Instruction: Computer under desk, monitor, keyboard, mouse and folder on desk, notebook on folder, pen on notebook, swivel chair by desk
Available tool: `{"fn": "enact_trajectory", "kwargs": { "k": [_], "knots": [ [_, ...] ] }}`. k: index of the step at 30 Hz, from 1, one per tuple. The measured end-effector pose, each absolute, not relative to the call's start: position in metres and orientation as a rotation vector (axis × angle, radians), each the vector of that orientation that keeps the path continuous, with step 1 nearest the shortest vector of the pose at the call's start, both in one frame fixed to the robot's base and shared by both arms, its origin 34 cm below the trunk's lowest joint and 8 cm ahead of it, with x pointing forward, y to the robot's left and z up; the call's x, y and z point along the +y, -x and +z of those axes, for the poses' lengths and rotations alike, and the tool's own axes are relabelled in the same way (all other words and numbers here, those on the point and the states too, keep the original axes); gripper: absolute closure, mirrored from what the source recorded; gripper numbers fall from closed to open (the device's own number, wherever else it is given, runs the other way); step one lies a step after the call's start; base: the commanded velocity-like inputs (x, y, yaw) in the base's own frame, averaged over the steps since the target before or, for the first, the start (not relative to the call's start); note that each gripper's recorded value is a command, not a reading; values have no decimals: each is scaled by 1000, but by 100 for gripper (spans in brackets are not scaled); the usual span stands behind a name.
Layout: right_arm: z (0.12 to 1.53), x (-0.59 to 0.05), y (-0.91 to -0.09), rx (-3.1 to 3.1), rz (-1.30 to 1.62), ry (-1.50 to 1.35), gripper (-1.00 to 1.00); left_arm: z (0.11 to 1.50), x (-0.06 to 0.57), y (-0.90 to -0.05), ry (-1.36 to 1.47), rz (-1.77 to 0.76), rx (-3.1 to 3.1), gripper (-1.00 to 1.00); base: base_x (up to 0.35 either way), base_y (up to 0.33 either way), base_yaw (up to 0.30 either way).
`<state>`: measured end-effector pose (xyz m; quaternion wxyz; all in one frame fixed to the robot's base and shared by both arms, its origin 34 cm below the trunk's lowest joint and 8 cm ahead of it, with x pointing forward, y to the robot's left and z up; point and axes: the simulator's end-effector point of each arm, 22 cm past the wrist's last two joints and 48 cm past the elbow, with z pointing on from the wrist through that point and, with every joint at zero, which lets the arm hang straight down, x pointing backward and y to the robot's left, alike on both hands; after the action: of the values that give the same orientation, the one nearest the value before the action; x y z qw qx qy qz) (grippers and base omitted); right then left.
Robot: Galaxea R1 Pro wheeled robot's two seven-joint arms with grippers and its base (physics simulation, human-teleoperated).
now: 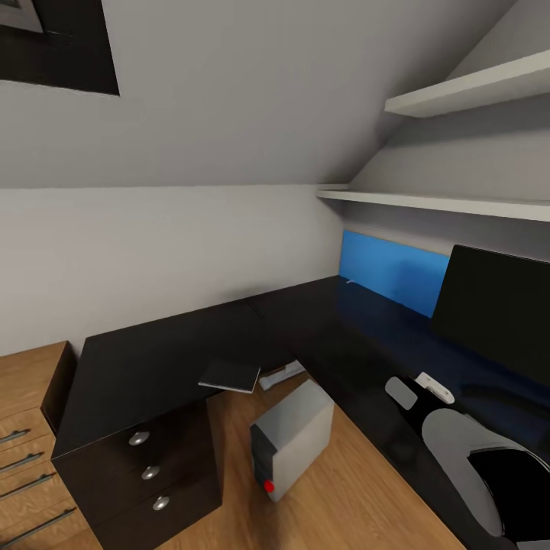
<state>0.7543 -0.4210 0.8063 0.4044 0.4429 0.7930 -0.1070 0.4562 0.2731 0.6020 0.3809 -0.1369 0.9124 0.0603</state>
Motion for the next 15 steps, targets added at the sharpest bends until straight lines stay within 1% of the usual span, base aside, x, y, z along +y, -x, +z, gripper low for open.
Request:
{"fn": "enact_trajectory", "kwargs": {
  "k": [8, 9, 15],
  "knots": [
    [807, -421, -754, 2001, -272, -1116, 100, 602, 273, -456, 349, 153, 2328, -100, 0, 0, 0],
    [807, -421, -754, 2001, -272, -1116, -100, 602, 273, -456, 349, 153, 2328, -100, 0, 0, 0],
    [806, -423, -753, 2000, -283, -1122, -100, 602, 273, -456, 349, 153, 2329, -100, 0, 0, 0]
  ]
}}
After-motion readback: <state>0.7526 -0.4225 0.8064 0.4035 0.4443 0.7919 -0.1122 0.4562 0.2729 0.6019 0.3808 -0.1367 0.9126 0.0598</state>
